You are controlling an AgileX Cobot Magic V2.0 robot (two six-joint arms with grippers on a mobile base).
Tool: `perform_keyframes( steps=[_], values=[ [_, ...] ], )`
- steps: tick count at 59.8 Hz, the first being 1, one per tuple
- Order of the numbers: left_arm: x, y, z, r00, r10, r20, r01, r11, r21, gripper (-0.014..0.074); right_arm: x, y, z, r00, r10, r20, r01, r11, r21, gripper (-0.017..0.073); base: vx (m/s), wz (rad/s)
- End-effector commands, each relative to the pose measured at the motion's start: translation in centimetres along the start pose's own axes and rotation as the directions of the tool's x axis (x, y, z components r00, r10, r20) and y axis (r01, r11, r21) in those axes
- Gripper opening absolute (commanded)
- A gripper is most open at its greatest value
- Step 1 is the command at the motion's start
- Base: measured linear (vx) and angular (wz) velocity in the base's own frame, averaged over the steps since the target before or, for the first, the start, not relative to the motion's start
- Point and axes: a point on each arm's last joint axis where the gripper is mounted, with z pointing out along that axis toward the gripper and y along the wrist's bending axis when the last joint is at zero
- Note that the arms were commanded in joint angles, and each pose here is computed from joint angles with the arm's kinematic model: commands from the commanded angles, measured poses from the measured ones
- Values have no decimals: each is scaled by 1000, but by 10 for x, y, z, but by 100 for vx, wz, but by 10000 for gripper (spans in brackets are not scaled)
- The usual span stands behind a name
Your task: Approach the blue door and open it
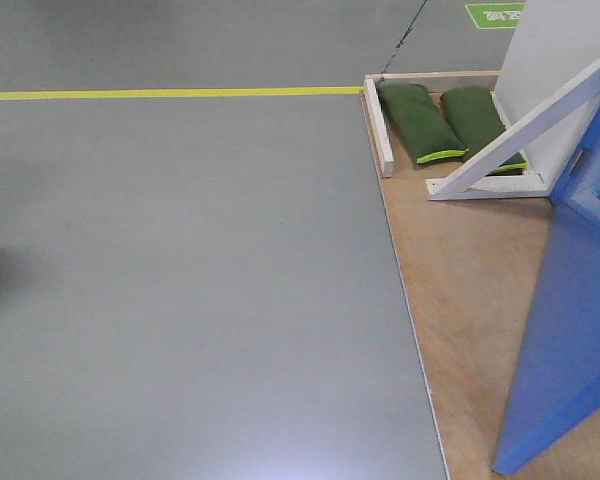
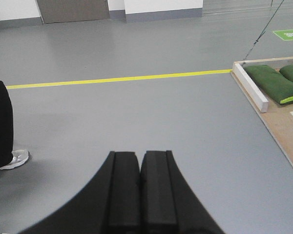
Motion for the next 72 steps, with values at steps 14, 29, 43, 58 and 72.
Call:
perform_keyframes(
  steps=[14,29,43,58,72],
  values=[
    [-6,0,-1,996,-3,89,4,1000,-4,70,47,37,10,983,24,-180,-53,986,-157,5,0,0],
    [-6,0,-1,996,-3,89,4,1000,-4,70,92,39,51,984,59,-165,-80,990,-119,5,0,0],
    [-6,0,-1,996,-3,89,4,1000,-4,70,124,59,84,979,47,-196,-76,987,-142,5,0,0],
    [-6,0,-1,996,-3,89,4,1000,-4,70,152,86,90,952,12,-306,-81,973,-214,5,0,0],
    [-6,0,-1,996,-3,89,4,1000,-4,70,175,87,91,915,-7,-403,-88,973,-216,5,0,0]
  ],
)
